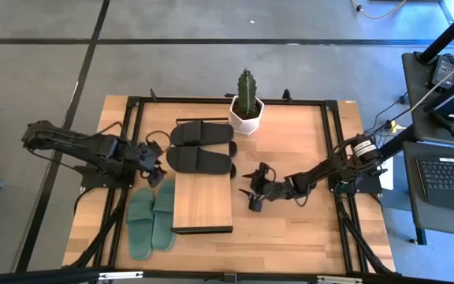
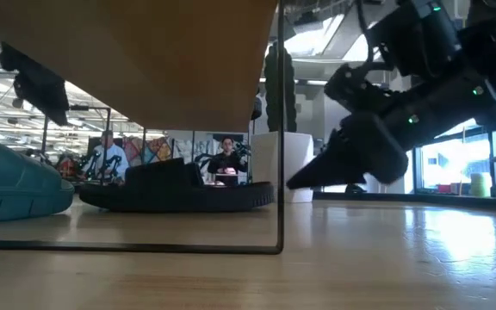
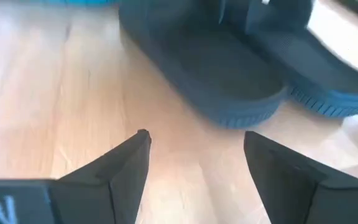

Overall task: Pick and place slides into the shelf
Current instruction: Put the black slides under the shelf

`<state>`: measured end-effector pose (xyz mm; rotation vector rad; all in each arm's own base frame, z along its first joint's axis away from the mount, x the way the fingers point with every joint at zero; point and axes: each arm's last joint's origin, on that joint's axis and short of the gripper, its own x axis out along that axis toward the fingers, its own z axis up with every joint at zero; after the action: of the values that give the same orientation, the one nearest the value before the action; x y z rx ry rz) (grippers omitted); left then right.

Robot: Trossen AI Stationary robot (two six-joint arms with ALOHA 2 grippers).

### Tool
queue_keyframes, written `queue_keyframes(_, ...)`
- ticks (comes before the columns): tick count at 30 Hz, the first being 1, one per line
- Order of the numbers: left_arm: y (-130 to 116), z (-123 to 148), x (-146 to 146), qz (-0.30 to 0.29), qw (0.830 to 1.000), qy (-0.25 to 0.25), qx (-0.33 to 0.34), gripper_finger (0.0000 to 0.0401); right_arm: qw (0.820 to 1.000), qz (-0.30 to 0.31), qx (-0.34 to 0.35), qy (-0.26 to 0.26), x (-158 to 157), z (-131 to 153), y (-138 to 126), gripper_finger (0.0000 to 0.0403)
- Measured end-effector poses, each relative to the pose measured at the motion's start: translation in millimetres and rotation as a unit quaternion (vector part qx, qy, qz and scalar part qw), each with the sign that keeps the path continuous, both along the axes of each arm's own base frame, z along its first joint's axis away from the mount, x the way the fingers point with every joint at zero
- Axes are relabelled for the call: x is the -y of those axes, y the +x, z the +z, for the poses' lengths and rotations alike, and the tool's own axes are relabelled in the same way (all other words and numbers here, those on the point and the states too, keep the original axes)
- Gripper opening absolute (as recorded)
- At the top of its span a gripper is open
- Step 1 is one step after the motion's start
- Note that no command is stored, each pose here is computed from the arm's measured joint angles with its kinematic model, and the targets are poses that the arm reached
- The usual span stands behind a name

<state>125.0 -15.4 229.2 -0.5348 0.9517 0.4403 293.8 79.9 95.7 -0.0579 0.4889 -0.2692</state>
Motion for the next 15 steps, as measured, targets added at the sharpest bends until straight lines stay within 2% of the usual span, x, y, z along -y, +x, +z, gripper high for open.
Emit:
queue_keyframes(6, 1, -35, 12, -0.046, 0.999, 0.011, -0.002, 0.0225, 0.997, -0.002, 0.073, 0.008, 11, 4, -11, 0.0259)
queue_keyframes(12, 6, -52, 24, -0.093, 0.994, 0.022, 0.056, 0.0225, 0.997, -0.014, 0.077, 0.0, 19, 6, -7, 0.0259)
queue_keyframes(15, 7, -56, 26, -0.094, 0.993, 0.039, 0.064, 0.0225, 0.997, -0.024, 0.079, -0.001, 25, 7, -4, 0.0259)
